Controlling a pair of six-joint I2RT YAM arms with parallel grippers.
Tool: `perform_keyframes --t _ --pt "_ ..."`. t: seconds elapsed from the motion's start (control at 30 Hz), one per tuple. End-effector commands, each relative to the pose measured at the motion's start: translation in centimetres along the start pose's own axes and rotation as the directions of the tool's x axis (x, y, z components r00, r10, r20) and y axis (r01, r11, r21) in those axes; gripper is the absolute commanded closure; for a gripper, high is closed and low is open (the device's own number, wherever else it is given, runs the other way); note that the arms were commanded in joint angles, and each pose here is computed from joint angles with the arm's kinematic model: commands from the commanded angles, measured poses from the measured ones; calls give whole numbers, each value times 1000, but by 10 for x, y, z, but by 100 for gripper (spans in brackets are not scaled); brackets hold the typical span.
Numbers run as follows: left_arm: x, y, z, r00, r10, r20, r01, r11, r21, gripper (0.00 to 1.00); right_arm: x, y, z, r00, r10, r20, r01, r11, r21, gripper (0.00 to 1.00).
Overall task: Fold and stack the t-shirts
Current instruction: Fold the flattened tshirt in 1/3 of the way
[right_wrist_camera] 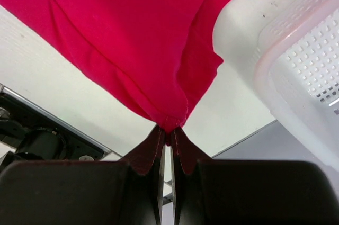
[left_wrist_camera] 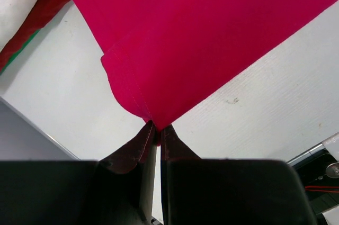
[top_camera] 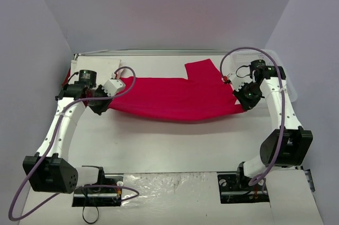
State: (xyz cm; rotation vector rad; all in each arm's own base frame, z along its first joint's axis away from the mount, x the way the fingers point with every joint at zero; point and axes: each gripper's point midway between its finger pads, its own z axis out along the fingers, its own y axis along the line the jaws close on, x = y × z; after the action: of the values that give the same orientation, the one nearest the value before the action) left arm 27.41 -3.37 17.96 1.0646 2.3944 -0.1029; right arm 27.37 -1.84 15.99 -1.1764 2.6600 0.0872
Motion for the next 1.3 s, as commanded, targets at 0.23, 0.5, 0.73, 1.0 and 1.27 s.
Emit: perform_keyframes --t 0.23,0.5,0.73,1.0,1.27 --pt "-9 17 -12 998 -70 5 71 996 -49 98 -8 -24 -22 999 28 39 -28 1000 -7 100" --pt "-21 24 8 993 -118 -12 118 992 41 98 -26 -52 -6 997 71 42 -69 997 -36 100" --pt "-15 20 1 994 -106 -15 107 993 45 98 -17 -34 -11 998 52 45 -50 998 -50 100" --pt "0 -4 -10 998 -66 -21 67 993 94 98 13 5 -24 998 48 27 -46 998 -49 100" --pt "39 -39 1 996 -22 -90 39 981 190 98 47 44 -17 999 39 -13 -40 997 -72 100"
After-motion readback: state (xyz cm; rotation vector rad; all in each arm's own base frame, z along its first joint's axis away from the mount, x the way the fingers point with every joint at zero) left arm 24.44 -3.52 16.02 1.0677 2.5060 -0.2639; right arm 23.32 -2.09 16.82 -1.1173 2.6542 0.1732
